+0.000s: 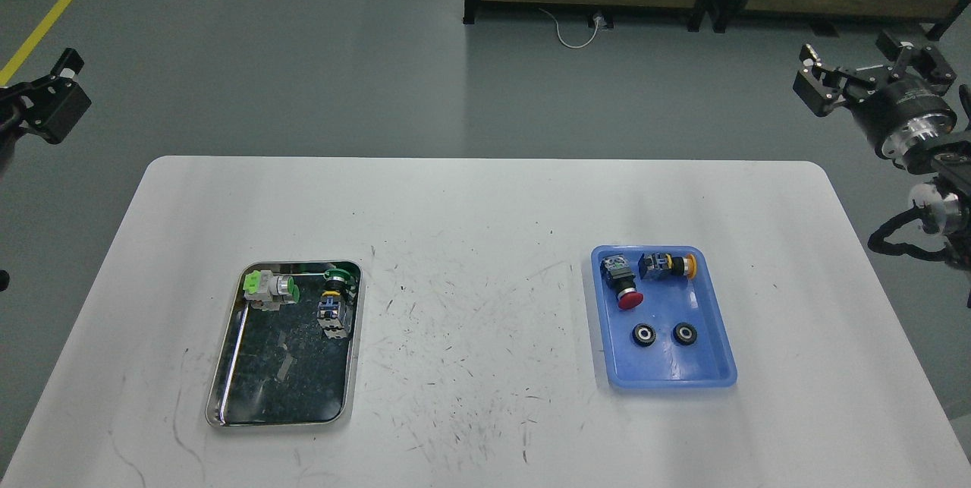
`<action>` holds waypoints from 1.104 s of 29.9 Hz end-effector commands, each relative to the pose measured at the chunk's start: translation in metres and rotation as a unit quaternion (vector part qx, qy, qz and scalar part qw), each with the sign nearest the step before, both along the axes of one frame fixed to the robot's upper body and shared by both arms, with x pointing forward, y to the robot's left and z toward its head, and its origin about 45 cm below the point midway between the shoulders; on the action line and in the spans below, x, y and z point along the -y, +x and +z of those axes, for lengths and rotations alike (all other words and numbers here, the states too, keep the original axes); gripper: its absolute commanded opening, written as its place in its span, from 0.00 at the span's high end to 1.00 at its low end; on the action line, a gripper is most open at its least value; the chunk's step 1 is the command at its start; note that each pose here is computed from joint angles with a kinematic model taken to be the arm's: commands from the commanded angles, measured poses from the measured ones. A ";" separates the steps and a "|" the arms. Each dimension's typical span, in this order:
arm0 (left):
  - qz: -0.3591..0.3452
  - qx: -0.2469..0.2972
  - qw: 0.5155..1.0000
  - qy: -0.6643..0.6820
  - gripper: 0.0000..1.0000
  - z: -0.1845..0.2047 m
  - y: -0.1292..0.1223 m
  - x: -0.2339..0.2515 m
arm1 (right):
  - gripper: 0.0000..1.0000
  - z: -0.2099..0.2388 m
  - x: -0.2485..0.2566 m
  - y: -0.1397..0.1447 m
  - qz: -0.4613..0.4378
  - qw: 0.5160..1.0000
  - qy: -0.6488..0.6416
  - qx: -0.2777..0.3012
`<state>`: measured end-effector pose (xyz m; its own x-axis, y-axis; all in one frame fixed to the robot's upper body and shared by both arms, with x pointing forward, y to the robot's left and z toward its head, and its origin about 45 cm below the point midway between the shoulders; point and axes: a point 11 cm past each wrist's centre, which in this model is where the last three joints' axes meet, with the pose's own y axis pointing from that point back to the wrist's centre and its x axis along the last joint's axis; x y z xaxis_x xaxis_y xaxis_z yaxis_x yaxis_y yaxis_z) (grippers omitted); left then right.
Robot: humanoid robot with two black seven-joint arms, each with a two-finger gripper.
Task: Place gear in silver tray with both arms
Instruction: 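Move the right gripper toward the blue bin, then lower the right gripper into the blue bin and grasp a black gear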
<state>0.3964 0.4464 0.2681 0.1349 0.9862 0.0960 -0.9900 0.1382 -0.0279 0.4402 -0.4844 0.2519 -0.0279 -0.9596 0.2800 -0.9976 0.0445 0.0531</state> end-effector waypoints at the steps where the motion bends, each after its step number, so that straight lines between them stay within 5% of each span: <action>1: -0.019 -0.007 0.999 -0.028 0.00 -0.002 -0.002 0.004 | 0.00 -0.007 -0.007 -0.001 0.009 1.000 0.015 -0.005; 12: 0.052 -0.015 0.992 -0.113 0.00 -0.010 -0.011 -0.021 | 0.00 -0.019 -0.038 -0.003 0.074 0.996 0.038 -0.028; 20: 0.054 -0.040 0.992 -0.110 0.01 -0.031 -0.024 -0.023 | 0.02 -0.069 -0.089 -0.037 0.211 0.969 0.017 -0.130; 33: 0.052 -0.058 0.995 -0.061 0.00 -0.043 -0.027 -0.034 | 0.00 -0.100 -0.104 -0.088 0.333 0.913 0.024 -0.235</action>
<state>0.3708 0.4884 0.2315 -0.0151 0.9954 -0.0948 -0.9987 -0.0105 0.0493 0.3641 -0.3834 0.1605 0.6285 -0.7712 0.1013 -0.7290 -0.5387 0.4224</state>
